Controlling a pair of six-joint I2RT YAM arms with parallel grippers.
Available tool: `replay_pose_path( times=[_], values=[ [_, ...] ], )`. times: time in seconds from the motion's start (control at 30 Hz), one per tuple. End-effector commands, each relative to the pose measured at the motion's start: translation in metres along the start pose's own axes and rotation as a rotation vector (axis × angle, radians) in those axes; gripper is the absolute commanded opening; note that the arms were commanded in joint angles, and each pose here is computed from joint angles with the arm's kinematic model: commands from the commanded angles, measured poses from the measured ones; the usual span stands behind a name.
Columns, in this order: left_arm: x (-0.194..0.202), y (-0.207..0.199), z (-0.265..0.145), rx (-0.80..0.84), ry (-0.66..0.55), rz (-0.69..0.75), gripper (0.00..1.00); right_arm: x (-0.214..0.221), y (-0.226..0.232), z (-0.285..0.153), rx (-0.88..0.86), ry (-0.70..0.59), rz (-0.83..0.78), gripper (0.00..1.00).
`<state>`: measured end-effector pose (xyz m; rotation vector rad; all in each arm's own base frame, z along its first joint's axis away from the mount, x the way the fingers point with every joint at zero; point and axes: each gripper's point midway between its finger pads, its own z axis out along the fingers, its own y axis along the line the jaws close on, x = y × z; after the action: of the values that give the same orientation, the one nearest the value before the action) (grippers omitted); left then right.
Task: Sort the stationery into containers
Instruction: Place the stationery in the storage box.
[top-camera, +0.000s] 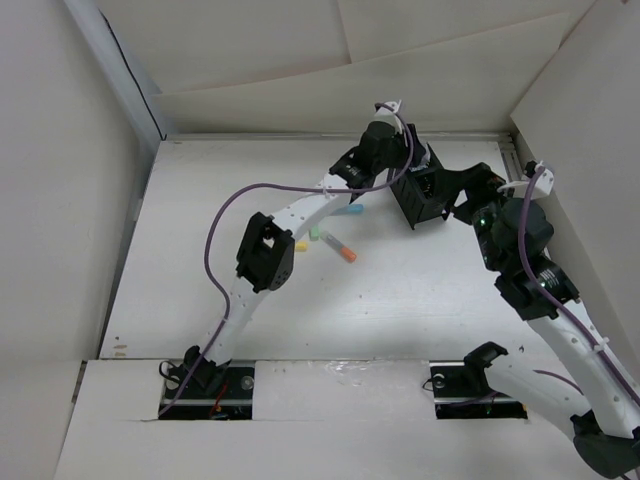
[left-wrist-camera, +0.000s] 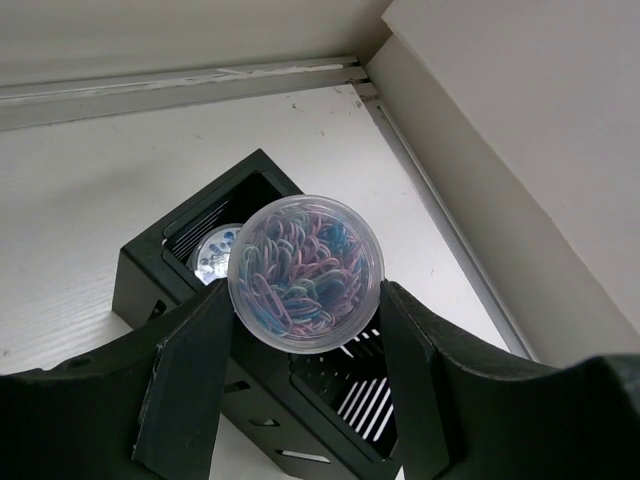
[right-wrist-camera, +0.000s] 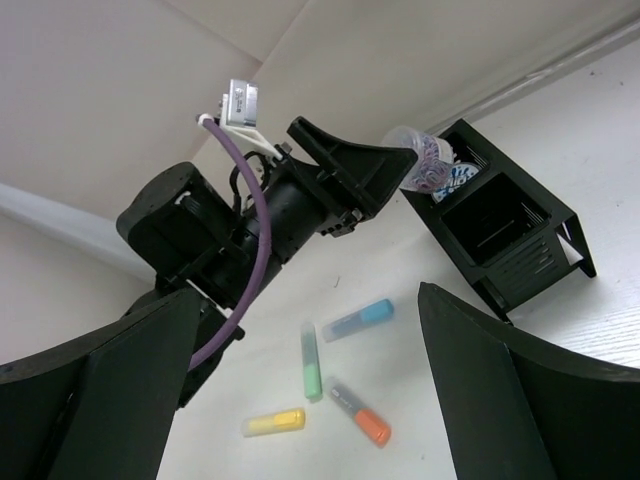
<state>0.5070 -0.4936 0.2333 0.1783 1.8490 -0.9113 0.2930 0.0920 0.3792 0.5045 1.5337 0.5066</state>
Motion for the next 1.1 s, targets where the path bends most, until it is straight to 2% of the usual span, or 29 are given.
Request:
replay_pose_path(
  times=[0.0, 0.23, 0.83, 0.9, 1.0, 1.03, 1.07],
  values=[
    [-0.062, -0.038, -0.007, 0.071, -0.193, 0.028, 0.3, -0.018, 0.013, -0.006, -0.051, -0.032, 0.028, 0.96],
    [-0.061, -0.031, 0.004, 0.058, -0.229, 0.065, 0.3, -0.017, 0.015, -0.007, -0.07, -0.027, 0.032, 0.96],
    [-0.034, -0.005, 0.02, -0.003, -0.204, 0.11, 0.3, -0.01, 0.021, -0.005, -0.102, -0.006, 0.031, 0.96],
    [-0.034, -0.005, 0.02, -0.004, -0.204, 0.119, 0.32, -0.005, 0.022, -0.003, -0.105, 0.01, 0.026, 0.96],
    [-0.03, -0.002, 0.021, -0.009, -0.195, 0.12, 0.4, -0.002, 0.021, 0.0, -0.099, 0.018, 0.021, 0.96],
    [-0.03, -0.002, 0.021, -0.009, -0.195, 0.12, 0.43, -0.002, 0.021, 0.0, -0.099, 0.018, 0.021, 0.96],
    [-0.028, 0.0, 0.022, -0.017, -0.199, 0.12, 0.52, -0.002, 0.021, 0.0, -0.099, 0.018, 0.021, 0.96]
  ],
)
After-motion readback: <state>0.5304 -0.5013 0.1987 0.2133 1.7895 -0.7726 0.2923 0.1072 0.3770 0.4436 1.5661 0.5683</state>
